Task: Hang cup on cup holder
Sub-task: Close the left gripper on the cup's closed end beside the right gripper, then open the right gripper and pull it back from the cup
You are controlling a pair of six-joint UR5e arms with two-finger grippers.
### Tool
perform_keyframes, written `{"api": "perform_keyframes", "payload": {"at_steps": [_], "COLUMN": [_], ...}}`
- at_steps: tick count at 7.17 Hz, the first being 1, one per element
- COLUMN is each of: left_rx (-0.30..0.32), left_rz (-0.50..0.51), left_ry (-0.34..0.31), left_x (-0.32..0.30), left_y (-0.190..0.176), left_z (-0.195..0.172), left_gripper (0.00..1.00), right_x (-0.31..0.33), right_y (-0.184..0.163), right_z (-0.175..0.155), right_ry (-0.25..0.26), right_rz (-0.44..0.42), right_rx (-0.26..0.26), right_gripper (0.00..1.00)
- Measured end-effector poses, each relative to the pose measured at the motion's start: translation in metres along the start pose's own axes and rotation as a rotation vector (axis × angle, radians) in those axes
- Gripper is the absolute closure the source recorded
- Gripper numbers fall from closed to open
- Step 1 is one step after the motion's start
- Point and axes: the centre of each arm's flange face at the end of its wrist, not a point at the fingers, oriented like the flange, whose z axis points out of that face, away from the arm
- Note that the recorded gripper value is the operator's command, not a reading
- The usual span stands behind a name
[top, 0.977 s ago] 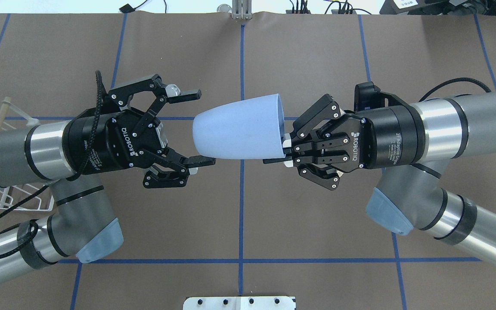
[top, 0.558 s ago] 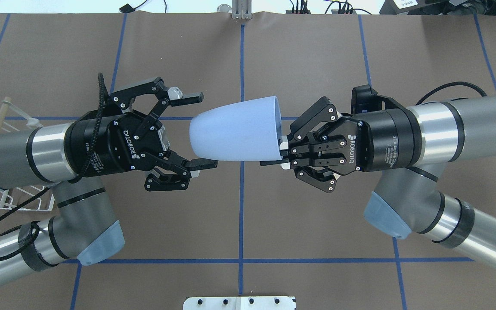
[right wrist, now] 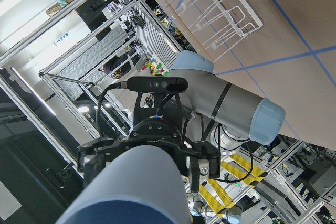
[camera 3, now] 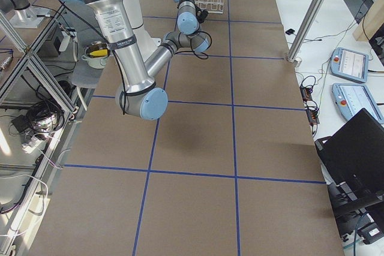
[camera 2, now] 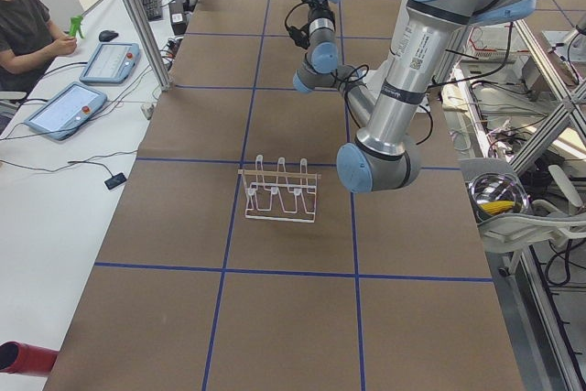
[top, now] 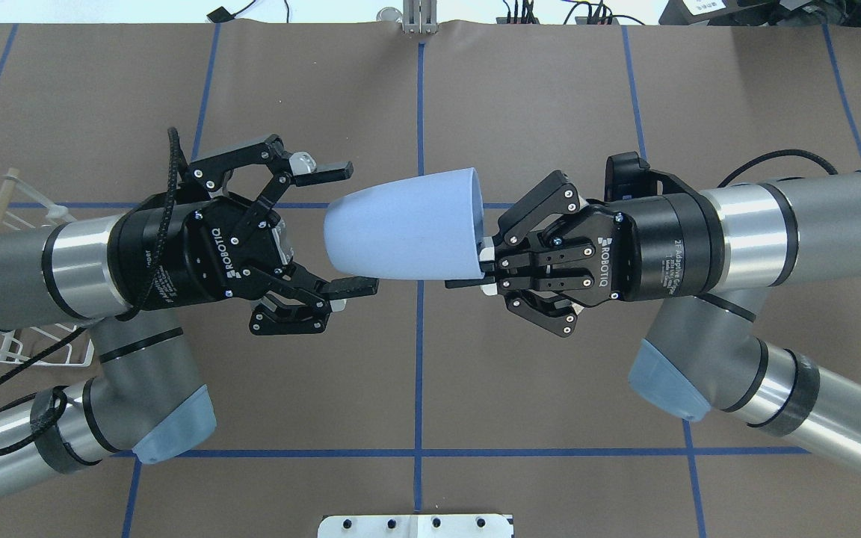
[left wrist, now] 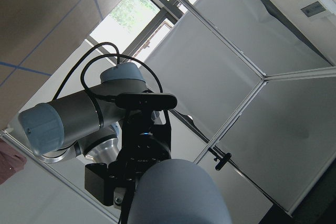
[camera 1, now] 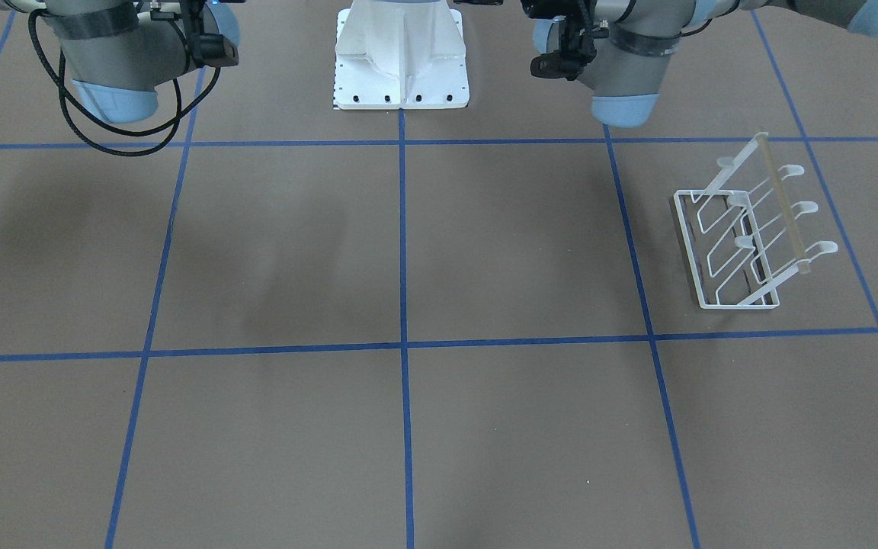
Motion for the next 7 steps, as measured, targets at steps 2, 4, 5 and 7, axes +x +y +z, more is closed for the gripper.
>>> {"api": "perform_keyframes", "payload": {"at_steps": [2,4,5,7], "left_rx": [-0.003,-0.004,-0.006,-0.01], "left_rz": [-0.004,-0.006,-0.008,-0.009], "left_ry": [-0.001,-0.002,-0.003,-0.001], "left_x": [-0.0024,-0.0035,-0.0037,-0.0026], "left_y": [0.0011,0.0022,0.0043,0.0086], "left_z": [0.0009,-0.0004,-0.0018,-0.0047], "left_gripper": [0.44,1.0,1.0,1.0], "right_x": [0.0012,0.0017,0.0025,0.0037], "right_y": [0.0005,0.0006,-0.0016,-0.0048], "right_z": [0.0023,0.0034,0.0031,0.0017], "right_ry": [-0.004,-0.011,-0.016,-0.022], "right_rz": [0.003,0.003,0.001,-0.015], "right_rx": [-0.002,0.0,0.005,0.009], "right_gripper": [1.0,0.01,0.01,0.0]}}
